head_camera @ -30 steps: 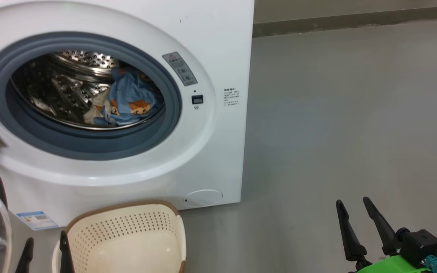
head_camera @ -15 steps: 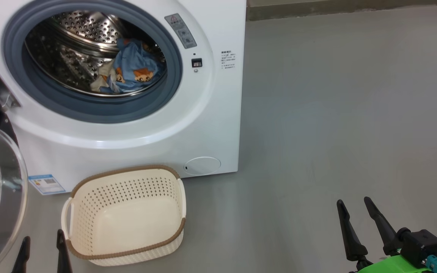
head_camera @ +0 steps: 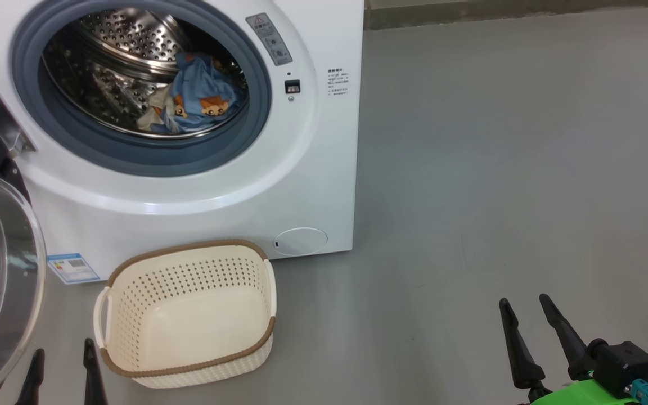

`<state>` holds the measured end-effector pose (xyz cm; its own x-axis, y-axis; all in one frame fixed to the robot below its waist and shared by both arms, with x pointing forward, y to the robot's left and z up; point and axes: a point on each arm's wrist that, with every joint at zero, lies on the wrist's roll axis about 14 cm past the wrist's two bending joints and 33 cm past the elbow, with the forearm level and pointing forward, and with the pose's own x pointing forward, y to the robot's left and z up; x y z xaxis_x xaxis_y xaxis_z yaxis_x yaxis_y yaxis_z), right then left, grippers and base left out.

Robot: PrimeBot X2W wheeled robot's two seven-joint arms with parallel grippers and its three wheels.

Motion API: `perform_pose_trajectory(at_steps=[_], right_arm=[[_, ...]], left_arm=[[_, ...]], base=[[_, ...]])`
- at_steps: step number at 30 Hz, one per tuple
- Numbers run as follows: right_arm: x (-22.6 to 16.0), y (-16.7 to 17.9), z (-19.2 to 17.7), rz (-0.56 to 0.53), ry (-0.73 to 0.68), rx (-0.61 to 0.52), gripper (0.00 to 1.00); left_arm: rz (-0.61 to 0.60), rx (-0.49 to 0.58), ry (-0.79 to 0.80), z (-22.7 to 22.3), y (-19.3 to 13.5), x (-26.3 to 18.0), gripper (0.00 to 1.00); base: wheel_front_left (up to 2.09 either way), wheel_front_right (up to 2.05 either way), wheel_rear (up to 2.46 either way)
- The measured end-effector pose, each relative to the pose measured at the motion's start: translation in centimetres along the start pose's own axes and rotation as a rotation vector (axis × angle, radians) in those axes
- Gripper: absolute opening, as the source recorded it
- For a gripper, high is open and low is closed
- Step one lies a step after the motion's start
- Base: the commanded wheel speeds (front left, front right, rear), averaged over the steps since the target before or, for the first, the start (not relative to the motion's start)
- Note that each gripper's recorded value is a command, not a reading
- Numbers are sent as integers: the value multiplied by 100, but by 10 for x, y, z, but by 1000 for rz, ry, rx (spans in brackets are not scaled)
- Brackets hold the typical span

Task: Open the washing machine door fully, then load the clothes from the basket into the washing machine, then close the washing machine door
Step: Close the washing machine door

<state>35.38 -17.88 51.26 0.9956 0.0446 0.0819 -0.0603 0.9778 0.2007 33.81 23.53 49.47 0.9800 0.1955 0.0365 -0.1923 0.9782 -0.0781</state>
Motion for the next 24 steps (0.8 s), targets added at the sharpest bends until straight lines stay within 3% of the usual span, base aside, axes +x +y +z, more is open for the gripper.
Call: perform_pose_trajectory(at_steps=[24], right_arm=[[-3, 1, 7, 5, -22, -2, 100]], left_arm=[[-38, -20, -23, 7, -8, -3, 100]], base=[[0, 0, 0]])
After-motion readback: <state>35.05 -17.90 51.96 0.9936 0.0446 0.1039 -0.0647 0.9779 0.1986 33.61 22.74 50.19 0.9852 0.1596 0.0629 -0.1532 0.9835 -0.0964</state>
